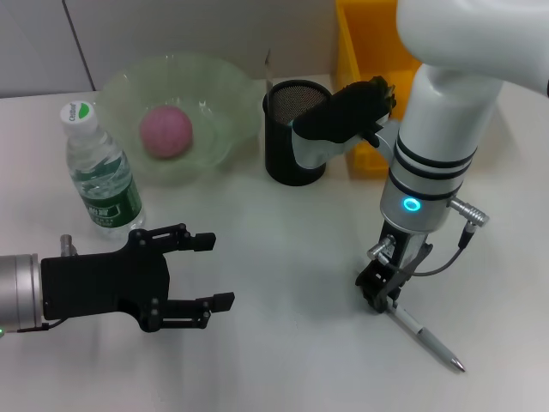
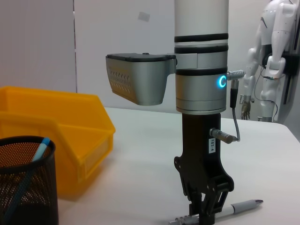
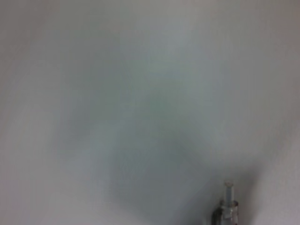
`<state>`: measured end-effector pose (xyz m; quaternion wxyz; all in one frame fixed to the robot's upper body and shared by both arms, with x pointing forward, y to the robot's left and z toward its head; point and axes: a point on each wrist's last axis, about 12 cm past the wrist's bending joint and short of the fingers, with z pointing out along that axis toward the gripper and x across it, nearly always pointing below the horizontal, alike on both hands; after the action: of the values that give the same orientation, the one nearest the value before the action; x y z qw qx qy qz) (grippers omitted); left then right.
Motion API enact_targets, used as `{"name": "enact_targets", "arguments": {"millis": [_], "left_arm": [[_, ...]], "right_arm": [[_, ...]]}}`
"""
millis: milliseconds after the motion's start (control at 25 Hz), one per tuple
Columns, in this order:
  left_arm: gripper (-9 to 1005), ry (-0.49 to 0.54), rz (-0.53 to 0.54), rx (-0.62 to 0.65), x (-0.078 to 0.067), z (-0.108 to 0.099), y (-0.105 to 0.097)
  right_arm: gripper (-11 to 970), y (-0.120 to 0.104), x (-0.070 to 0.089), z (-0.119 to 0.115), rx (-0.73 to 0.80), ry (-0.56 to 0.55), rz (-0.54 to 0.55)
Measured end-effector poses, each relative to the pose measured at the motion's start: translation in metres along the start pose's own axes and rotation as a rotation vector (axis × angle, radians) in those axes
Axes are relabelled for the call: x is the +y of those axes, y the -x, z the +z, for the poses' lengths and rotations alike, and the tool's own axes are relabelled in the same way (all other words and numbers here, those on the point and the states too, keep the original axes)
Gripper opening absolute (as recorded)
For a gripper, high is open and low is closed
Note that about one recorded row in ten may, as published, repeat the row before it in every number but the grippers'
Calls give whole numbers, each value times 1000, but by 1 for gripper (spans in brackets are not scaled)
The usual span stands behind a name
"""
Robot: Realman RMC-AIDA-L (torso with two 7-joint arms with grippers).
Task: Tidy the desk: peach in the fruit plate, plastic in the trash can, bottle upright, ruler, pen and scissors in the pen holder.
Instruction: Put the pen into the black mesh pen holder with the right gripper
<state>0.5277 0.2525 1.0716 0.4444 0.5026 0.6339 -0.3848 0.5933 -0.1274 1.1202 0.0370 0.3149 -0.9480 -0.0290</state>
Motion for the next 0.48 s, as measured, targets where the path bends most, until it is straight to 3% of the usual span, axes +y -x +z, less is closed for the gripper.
{"name": "enact_targets", "arguments": {"millis": [480], "left_arm": [[832, 9, 0, -2, 1, -2, 0]], "right_arm": [[173, 9, -1, -30, -151, 93, -33]]}}
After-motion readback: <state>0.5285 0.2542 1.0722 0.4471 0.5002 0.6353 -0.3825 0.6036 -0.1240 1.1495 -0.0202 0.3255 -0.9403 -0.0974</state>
